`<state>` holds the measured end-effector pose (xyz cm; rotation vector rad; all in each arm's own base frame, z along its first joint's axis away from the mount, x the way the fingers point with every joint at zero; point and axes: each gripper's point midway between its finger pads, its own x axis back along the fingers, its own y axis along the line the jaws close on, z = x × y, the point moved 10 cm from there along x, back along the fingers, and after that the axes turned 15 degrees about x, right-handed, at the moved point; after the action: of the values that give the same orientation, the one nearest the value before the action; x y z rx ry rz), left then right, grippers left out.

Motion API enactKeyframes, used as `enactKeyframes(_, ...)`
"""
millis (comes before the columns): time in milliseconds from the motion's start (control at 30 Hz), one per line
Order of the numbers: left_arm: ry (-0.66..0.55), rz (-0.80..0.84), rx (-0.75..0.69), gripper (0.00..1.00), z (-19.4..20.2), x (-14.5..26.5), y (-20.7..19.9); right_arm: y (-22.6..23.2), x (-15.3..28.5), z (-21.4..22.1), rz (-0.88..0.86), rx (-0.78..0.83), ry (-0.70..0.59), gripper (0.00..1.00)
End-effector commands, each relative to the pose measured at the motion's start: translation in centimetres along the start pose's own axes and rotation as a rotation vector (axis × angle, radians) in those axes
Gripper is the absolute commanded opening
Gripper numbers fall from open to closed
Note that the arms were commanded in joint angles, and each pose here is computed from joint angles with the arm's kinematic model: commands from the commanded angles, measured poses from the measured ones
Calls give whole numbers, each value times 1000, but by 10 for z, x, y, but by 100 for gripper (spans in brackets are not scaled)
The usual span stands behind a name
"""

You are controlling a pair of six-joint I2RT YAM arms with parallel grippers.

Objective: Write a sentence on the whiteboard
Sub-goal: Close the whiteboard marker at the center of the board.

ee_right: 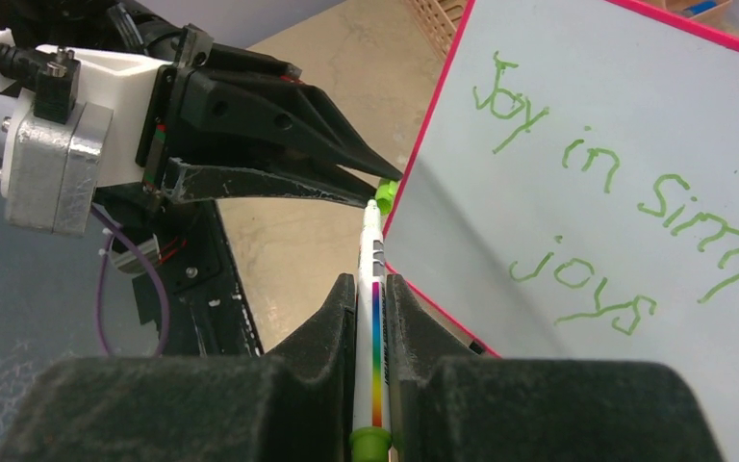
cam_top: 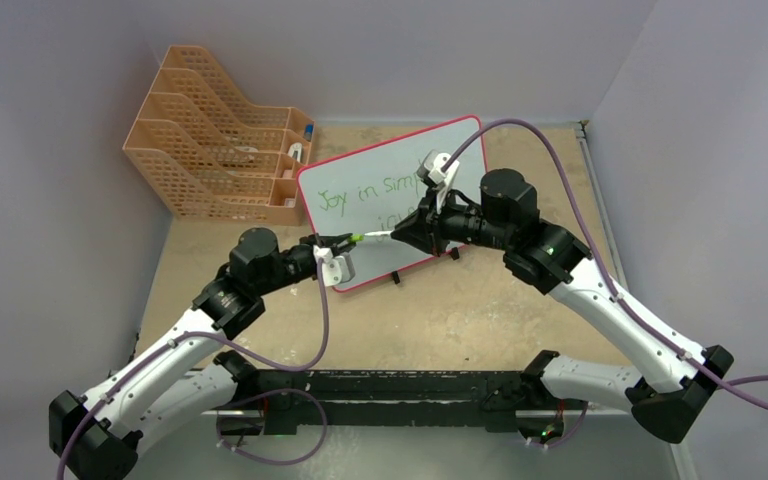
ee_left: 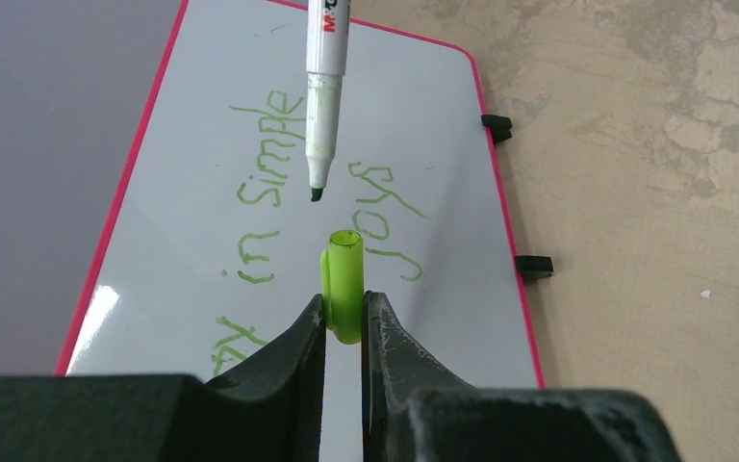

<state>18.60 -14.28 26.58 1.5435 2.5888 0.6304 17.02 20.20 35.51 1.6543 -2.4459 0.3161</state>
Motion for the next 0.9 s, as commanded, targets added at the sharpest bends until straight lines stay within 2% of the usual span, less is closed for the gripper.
enactKeyframes(0,-46,-24,-46,0,-14,0,8,3,6,-16,-45,41,-51,0)
enactKeyframes(867,-44,-9,-17,0,-18,-3,9,-1,-6,-7,-2,23,3,0)
